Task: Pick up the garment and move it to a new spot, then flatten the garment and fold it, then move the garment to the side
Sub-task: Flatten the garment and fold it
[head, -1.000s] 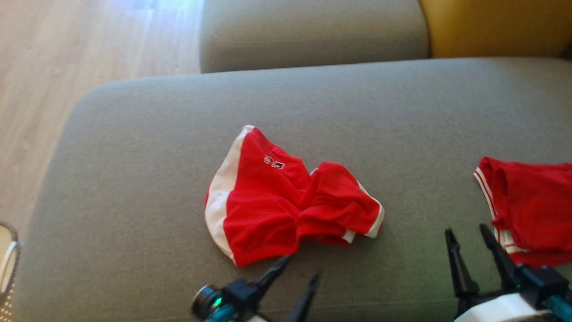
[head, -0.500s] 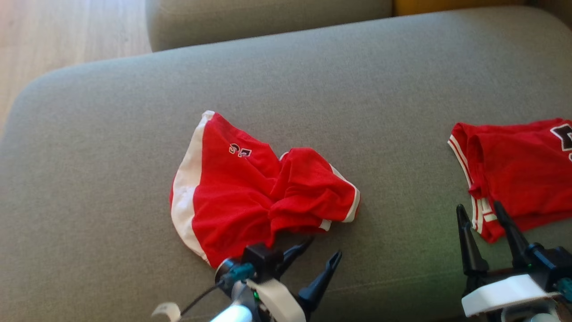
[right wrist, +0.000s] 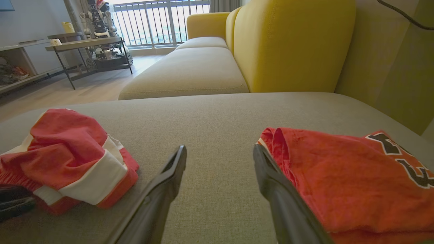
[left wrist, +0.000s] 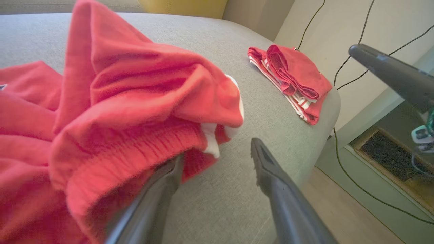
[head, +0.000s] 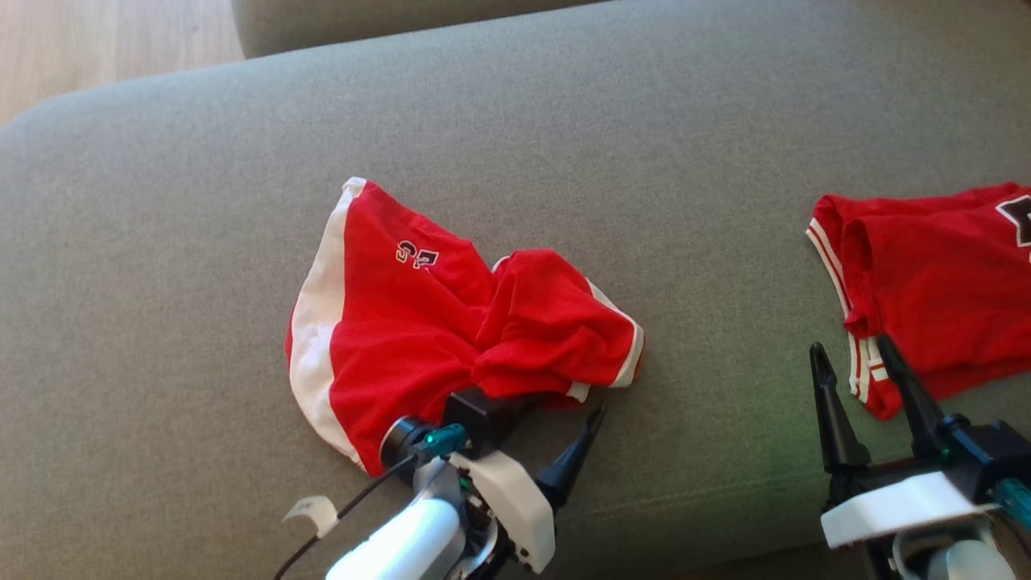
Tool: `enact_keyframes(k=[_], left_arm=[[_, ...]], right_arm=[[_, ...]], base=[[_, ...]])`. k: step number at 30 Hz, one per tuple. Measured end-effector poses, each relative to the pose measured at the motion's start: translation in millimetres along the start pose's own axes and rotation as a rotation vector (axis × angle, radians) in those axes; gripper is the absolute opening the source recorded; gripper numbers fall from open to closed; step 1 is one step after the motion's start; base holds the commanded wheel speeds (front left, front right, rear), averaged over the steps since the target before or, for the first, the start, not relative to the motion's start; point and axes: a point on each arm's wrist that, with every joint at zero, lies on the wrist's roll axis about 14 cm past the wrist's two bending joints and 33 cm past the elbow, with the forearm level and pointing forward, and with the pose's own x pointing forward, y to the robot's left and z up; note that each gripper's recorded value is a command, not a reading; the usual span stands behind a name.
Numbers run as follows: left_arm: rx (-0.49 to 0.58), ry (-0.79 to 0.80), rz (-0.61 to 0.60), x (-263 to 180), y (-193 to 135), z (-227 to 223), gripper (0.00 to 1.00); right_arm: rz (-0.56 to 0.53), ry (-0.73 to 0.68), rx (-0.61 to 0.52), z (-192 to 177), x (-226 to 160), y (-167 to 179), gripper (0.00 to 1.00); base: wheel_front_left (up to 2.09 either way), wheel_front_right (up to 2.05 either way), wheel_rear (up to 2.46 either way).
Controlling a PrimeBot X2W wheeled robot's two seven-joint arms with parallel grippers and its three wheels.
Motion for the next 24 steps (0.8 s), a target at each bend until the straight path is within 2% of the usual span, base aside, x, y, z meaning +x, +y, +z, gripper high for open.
enact_keyframes(k=[9,10,13,18,24], left_arm=[[0.024,0.021,-0.005,9,5,-2,1.00],[0.030,0.025,-0.011,9,4,-3,0.92],[0.050,0.045,-0.026,9,1,-8,0.00],[0.099,0.062,-0.044,8,-2,-11,0.00],[0.160,0.039,-0.108,10,-9,6,0.00]], right_arm=[[0.007,0.007,-0.008,-2,9,3,1.00],[0.007,0.007,-0.008,-3,9,3,1.00],[0.006,0.002,-0.008,-1,9,2,1.00],[0.006,-0.011,-0.006,3,8,2,1.00],[0.009,-0.046,0.001,14,5,3,1.00]], base=[[0.00,0.00,0.00],[0.00,0.00,0.00],[0.00,0.00,0.00],[0.00,0.00,0.00],[0.00,0.00,0.00]])
